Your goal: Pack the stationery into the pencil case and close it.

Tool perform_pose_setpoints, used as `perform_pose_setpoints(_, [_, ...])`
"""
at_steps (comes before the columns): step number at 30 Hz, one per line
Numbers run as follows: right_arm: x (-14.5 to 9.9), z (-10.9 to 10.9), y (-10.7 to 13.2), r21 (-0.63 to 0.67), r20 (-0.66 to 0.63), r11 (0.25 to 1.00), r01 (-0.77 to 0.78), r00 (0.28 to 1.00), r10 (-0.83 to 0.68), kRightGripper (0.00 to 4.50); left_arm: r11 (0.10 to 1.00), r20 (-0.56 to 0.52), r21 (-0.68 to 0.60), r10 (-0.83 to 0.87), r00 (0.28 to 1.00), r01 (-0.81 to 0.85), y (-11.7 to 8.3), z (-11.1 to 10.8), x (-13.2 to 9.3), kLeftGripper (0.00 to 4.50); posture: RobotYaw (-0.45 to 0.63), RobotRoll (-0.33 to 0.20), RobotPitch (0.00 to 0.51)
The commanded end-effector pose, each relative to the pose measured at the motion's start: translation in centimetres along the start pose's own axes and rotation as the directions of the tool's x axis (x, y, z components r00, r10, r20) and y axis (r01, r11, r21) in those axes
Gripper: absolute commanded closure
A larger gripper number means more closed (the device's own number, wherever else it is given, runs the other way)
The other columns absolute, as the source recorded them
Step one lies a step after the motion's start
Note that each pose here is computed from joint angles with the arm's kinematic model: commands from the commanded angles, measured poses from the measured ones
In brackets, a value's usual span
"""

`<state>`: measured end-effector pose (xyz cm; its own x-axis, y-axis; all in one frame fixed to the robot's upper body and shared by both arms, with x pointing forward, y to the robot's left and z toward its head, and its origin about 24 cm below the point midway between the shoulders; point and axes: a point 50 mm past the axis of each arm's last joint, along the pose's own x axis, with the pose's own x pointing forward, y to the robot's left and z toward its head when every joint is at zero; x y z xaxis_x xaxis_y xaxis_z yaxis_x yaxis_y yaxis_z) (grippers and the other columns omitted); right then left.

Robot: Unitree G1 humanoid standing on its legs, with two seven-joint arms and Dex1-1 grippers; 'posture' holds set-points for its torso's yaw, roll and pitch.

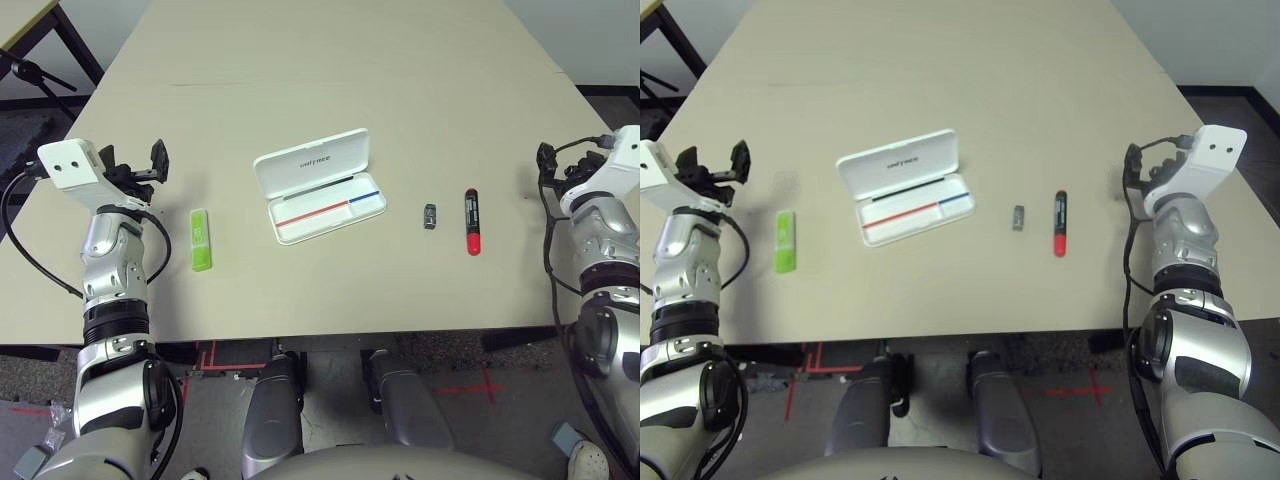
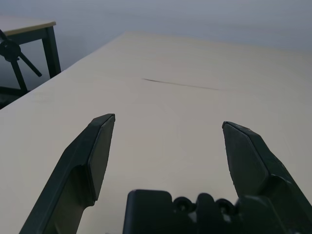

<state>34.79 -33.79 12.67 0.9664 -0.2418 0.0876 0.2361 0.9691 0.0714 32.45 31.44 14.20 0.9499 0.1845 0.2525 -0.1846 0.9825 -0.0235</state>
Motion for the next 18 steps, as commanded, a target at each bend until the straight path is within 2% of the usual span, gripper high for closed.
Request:
perform_pose_setpoints(1, [-0.4,-0.3,-0.9,0.014,0.001,0.999,0.035,0.999,-0.035,0.00,1.000,0.001,0.007,-0.001,1.000,0.001,0.2,-0.1,0.0,0.05,-0.09,0.000,0.162])
perform_pose_setpoints(12, [-0.8,-0.1,-1.5,0.012,0.017,0.999,0.038,0.999,-0.039,0.00,0.999,-0.007,0.003,-0.048,0.999,0.048,-0.7,-0.2,0.5,0.05,-0.13,0.000,0.184])
perform_pose_setpoints(18, [-0.7,-0.1,-0.9,0.068,0.013,0.998,-0.002,1.000,0.001,0.00,0.998,-0.005,0.005,-0.070,0.998,0.070,-1.1,0.2,1.0,0.05,-0.13,0.000,0.184])
